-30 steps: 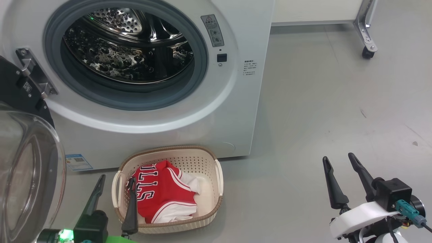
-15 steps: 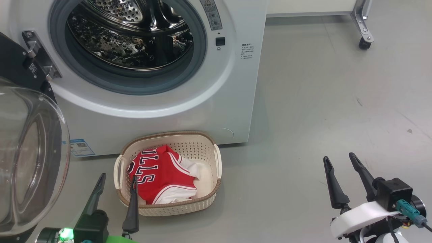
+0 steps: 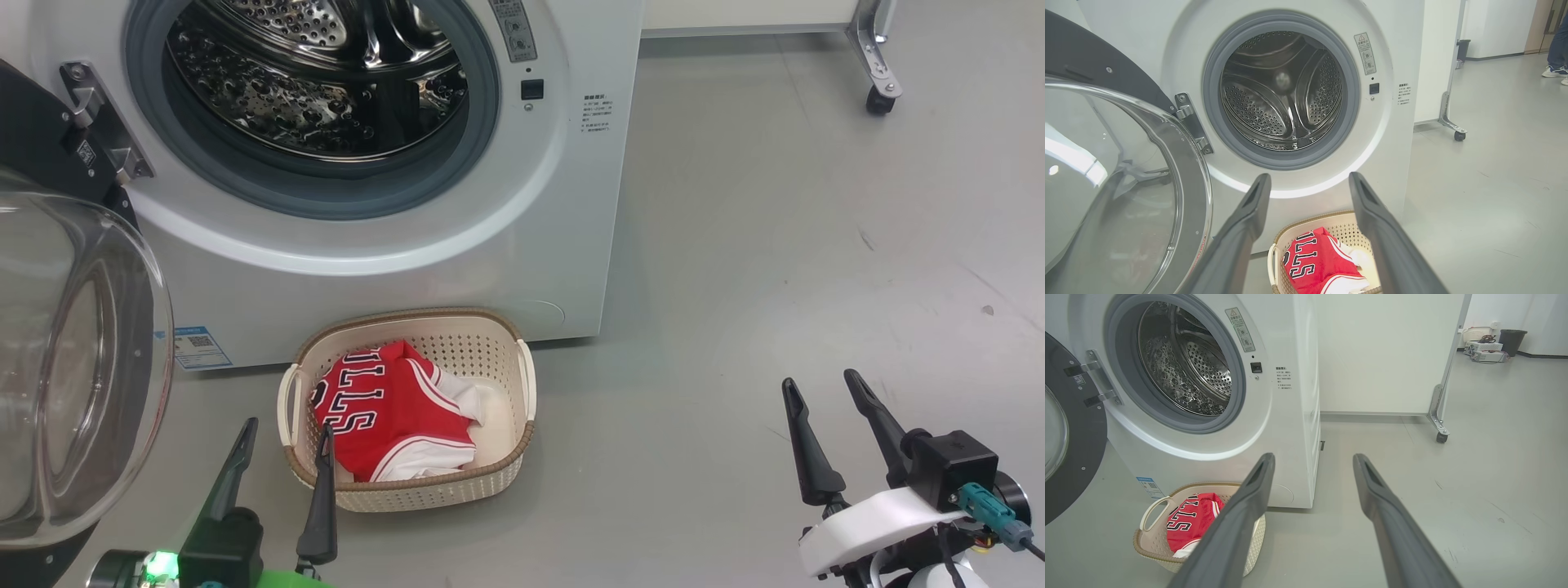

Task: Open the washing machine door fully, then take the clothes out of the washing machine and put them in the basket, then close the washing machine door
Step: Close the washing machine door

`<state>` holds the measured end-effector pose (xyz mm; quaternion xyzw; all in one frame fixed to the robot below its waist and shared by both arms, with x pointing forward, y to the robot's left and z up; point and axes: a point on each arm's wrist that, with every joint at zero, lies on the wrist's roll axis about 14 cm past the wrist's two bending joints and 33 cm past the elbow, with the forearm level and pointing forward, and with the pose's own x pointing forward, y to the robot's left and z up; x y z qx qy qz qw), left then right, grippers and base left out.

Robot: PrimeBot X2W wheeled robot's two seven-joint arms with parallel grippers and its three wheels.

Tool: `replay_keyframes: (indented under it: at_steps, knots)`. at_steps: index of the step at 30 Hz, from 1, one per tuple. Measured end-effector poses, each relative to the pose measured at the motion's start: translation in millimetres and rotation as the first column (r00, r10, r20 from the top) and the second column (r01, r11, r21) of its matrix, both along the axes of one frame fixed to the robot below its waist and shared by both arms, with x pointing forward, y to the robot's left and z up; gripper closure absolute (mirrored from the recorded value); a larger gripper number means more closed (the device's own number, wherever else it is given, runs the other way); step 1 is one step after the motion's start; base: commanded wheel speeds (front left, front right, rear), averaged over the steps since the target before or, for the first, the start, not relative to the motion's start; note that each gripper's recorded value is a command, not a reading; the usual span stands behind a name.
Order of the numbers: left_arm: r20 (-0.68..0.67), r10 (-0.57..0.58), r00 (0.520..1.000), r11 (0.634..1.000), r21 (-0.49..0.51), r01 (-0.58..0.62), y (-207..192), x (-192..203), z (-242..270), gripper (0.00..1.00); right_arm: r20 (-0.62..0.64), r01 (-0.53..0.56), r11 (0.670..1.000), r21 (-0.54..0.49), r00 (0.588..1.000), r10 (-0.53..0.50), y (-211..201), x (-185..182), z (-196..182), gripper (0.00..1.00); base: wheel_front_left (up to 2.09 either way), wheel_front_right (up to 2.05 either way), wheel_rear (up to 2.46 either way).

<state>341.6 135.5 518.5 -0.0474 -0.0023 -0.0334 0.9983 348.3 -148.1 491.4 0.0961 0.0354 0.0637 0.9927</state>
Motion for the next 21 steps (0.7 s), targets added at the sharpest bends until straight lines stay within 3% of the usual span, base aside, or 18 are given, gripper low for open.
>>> replay_keyframes:
  at_steps: [21]
  knots:
    - [0.004,0.033,0.999,0.999,-0.001,-0.033,8.9,-9.5,1.3,0.00,-0.006,-0.013,1.000,-0.009,1.000,0.013,4.2,3.9,-1.8,0.00,0.00,0.00,0.00]
